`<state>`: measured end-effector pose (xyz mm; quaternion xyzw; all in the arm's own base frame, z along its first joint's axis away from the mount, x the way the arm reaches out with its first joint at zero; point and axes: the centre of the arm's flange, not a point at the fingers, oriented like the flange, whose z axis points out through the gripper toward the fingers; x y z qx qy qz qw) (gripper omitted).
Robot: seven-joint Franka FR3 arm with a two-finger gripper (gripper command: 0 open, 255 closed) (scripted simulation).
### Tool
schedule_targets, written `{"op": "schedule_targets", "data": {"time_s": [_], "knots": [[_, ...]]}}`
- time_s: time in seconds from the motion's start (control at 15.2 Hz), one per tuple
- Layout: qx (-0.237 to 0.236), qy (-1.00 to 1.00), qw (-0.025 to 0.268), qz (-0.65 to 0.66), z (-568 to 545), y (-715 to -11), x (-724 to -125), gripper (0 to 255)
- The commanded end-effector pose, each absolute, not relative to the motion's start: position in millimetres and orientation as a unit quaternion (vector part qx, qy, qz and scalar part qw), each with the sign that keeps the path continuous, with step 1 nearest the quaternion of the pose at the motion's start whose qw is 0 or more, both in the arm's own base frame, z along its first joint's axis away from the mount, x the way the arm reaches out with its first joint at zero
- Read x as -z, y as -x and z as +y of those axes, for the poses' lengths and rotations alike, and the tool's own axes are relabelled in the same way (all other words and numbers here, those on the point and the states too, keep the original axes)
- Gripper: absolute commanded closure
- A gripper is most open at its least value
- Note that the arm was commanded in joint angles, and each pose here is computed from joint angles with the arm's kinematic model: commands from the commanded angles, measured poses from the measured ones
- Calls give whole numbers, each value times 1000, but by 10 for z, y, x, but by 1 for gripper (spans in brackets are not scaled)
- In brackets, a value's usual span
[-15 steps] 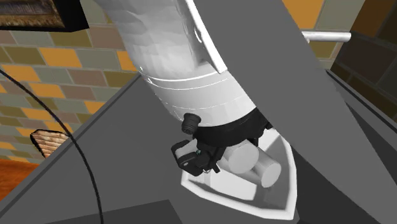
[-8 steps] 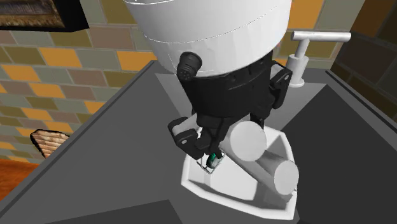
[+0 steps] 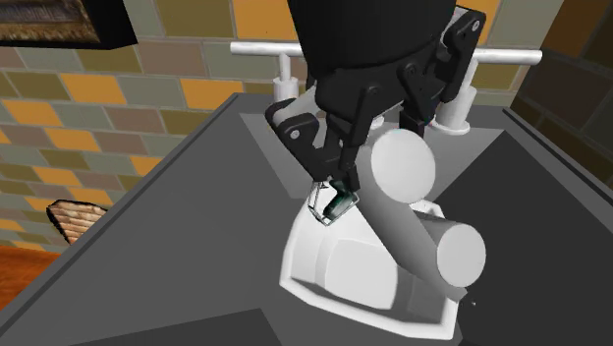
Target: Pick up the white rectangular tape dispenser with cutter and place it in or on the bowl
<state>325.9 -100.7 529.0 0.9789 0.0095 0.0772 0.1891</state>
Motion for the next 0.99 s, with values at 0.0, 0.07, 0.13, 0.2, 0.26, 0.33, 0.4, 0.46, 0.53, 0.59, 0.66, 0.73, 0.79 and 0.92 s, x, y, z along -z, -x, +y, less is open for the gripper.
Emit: {"op": "schedule_targets", "data": {"time_s": [0.0,0.07,0.13,0.2,0.26,0.33,0.4,0.46,0.53,0.59,0.66,0.73,0.79,0.92], "knots": [[-77,-979,189,10,-1079,-3353,-5491,255],[-77,-979,189,10,-1116,-3388,-5585,255],[-77,-979,189,10,-1116,-3388,-5532,255],[-77,-979,189,10,-1116,-3387,-5479,255],[-77,-979,189,10,-1116,-3388,-5426,255],[-77,-979,189,10,-1116,-3388,-5373,255],[-77,-979,189,10,-1116,-3388,-5321,255],[-77,-979,189,10,-1116,-3388,-5268,255],[-77,-979,189,10,-1116,-3388,-5215,255],[-77,-979,189,10,-1116,-3388,-5162,255],[-77,-979,189,10,-1116,-3388,-5109,255],[-77,-979,189,10,-1116,-3388,-5057,255],[-77,-979,189,10,-1116,-3388,-5004,255],[-77,-979,189,10,-1116,-3388,-4898,255]]}}
